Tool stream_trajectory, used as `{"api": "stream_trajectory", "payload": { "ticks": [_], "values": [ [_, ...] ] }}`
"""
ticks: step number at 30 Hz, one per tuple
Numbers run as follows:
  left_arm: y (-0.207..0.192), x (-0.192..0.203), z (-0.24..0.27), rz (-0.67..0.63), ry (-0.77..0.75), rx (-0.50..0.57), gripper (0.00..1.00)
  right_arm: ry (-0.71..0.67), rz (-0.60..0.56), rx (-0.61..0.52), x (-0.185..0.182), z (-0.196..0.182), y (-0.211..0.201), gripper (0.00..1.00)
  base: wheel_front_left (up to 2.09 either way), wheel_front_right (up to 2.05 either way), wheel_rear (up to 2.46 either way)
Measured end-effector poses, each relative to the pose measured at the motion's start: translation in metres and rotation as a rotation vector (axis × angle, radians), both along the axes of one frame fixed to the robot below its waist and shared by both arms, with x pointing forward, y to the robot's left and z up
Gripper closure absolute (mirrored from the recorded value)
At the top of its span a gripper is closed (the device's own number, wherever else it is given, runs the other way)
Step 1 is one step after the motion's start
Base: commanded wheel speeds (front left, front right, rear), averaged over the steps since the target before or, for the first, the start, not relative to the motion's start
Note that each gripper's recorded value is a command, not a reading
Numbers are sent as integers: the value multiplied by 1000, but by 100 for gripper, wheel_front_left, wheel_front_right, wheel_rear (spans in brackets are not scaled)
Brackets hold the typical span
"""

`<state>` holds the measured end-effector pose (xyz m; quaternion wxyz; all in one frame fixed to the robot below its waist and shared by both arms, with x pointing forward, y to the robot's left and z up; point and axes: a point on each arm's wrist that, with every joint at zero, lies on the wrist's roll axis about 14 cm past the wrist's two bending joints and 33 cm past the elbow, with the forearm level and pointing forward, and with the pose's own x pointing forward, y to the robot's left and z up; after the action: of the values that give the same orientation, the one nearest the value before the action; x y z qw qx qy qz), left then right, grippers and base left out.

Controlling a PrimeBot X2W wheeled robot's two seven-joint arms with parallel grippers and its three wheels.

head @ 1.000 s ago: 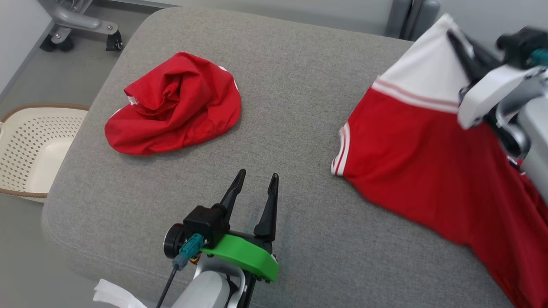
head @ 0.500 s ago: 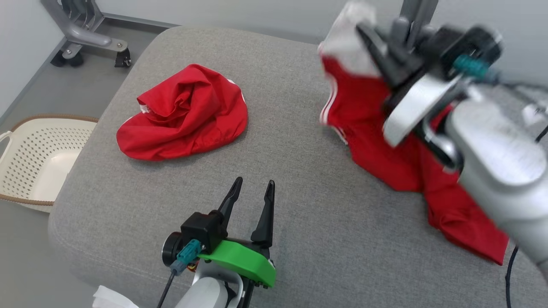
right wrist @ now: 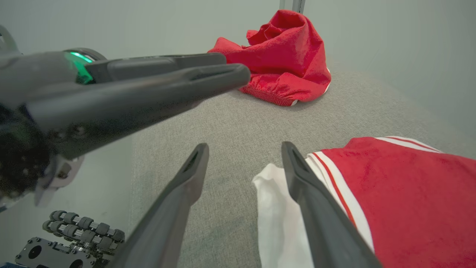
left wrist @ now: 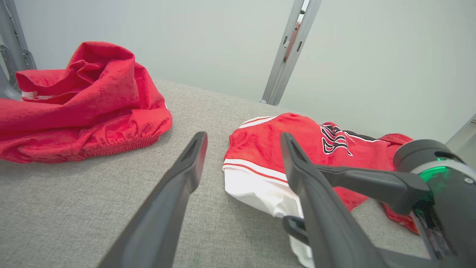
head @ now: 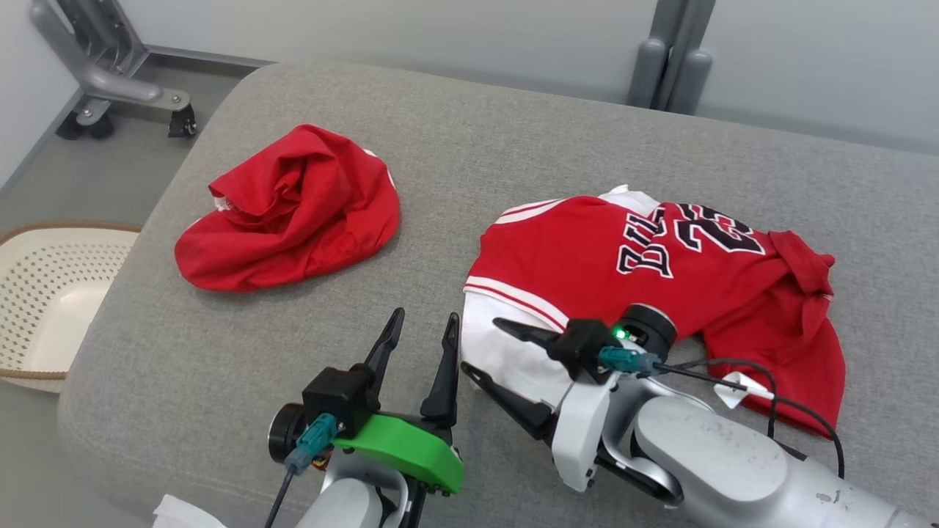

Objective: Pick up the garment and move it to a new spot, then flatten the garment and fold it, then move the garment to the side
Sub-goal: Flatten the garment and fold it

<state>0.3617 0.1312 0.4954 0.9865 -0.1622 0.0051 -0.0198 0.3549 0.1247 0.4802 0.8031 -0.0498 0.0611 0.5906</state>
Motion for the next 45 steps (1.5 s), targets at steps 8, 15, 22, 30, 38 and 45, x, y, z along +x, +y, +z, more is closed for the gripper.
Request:
{"api": "stream_trajectory", "payload": {
  "ticks": [8,15,22,30,38,45],
  "values": [
    [-15,2,2,-44,-9,-12,0,-60,-306,89,63,30,-80,0,0,0,0],
    [-38,4,7,-114,-27,-21,0,-145,-716,204,85,56,-211,0,0,0,0],
    [-50,-1,-3,-150,0,-10,0,-176,-994,318,45,62,-278,0,0,0,0],
    [-59,-2,-8,-184,11,-2,0,-189,-1070,319,22,58,-291,0,0,0,0],
    [-63,7,-11,-202,19,0,0,-129,-1075,118,57,27,-294,0,0,0,0],
    [-52,17,-22,-176,48,15,0,-95,-1022,-99,99,-11,-287,0,0,0,0]
  ]
}}
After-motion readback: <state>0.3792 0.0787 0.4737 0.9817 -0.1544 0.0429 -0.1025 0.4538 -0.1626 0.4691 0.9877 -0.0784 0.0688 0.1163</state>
